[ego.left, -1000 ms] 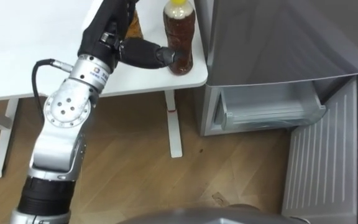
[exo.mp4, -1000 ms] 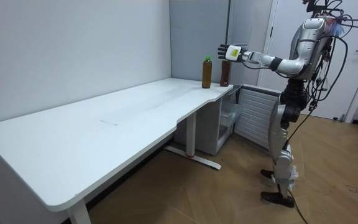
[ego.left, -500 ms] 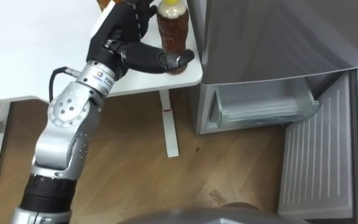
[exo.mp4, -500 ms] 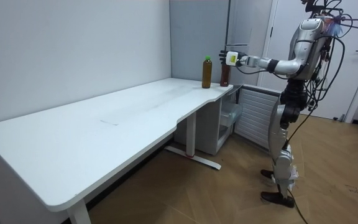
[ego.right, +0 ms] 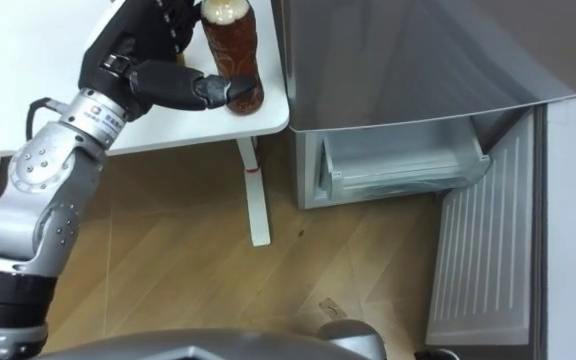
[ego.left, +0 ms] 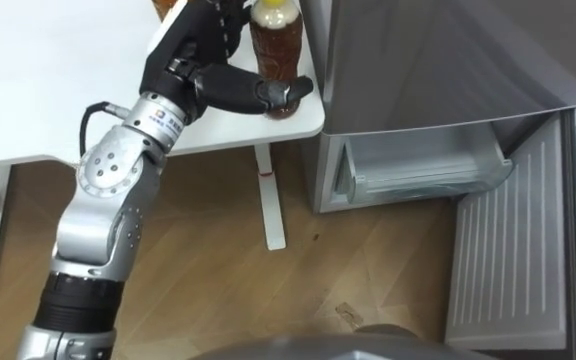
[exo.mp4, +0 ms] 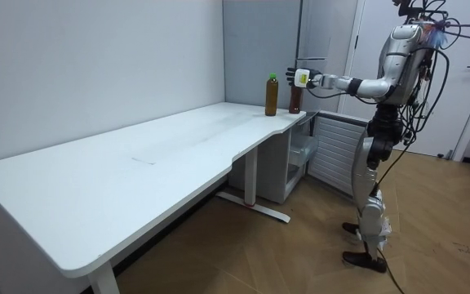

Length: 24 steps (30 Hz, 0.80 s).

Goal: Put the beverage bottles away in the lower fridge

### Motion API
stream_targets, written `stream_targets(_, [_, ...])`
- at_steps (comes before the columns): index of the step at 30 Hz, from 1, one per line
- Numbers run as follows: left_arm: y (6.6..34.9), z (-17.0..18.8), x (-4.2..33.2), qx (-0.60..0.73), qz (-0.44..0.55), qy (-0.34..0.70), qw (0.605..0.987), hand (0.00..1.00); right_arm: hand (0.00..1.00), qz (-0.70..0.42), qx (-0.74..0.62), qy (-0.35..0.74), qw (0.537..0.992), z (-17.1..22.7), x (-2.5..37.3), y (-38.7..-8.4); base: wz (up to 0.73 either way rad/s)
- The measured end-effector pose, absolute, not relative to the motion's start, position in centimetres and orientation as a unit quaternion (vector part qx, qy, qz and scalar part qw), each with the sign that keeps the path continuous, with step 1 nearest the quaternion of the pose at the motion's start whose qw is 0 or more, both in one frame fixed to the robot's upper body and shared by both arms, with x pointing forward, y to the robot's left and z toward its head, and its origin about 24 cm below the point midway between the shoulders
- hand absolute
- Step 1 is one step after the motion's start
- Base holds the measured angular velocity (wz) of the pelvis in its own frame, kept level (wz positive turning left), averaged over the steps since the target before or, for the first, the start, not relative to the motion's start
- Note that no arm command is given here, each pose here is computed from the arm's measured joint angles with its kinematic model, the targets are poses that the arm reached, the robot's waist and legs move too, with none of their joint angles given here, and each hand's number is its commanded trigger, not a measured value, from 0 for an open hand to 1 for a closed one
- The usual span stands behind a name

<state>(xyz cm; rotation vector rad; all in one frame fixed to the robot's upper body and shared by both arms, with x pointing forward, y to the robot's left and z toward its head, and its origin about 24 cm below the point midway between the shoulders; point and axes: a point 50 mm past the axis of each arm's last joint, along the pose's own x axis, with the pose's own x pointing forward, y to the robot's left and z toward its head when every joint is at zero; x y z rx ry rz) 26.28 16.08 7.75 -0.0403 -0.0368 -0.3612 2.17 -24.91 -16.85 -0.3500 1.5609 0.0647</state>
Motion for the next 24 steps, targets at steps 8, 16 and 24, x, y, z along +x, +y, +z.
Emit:
stream_targets(8, [16.6,7.3,27.0,-0.032,-0.138,-0.003,0.990,0.00,0.00,0.013,-0.172,0.697,0.696,-16.8,1.8,-25.1,-0.01])
stream_targets(16, [17.2,7.1,28.4,-0.038,-0.085,0.008,0.996,0.00,0.00,0.003,-0.184,0.687,0.703,-16.7,2.9,-25.1,-0.07])
stream_targets(24, [17.5,6.6,29.8,-0.035,-0.075,0.032,0.996,0.00,0.00,0.001,-0.182,0.697,0.693,-16.8,2.5,-25.1,-0.02])
